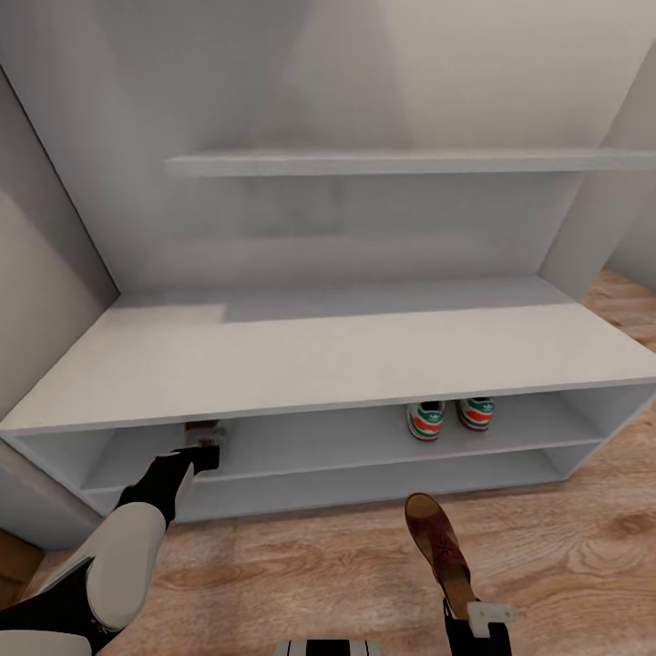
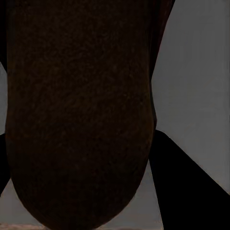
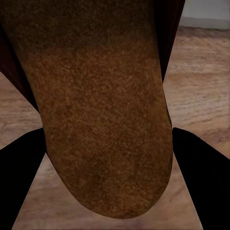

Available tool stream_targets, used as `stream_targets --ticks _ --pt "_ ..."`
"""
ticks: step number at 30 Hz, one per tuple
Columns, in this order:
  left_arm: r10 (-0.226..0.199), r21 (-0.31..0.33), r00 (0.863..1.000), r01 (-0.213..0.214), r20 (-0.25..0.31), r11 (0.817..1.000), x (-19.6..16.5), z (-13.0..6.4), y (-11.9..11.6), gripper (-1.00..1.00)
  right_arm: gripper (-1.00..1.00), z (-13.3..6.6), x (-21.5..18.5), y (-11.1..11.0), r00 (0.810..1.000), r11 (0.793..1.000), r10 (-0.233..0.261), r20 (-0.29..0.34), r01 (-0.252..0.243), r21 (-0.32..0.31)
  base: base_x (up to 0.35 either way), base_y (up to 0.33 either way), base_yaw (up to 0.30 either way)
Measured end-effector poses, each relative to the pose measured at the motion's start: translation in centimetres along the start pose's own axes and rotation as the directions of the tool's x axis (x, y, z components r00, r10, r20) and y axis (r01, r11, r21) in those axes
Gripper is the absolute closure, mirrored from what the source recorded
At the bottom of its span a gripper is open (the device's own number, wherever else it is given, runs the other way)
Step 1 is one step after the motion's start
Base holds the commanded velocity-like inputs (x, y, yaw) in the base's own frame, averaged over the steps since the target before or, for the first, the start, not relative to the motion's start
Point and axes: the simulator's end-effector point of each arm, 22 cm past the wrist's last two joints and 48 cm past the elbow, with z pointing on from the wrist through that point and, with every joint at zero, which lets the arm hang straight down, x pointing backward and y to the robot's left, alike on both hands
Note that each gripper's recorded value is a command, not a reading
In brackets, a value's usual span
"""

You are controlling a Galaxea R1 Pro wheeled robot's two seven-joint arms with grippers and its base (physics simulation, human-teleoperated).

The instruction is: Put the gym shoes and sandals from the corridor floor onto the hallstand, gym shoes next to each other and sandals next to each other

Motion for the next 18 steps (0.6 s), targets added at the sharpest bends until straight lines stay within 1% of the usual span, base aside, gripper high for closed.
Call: stream_targets --ticks 13,18 --pt "0.001 0.004 1.0 -0.001 0.002 1.0 -0.08 0.01 -0.14 1.0 1.0 0.03 -0.02 0.02 1.0 1.0 0.0 0.0 0.0 -0.001 0.009 0.0 0.0" --pt "0.0 0.005 1.0 0.0 0.001 1.0 -0.04 -0.03 -0.18 1.0 1.0 0.02 -0.06 0.03 1.0 1.0 0.0 0.001 0.0 -0.002 0.176 0.0 0.0"
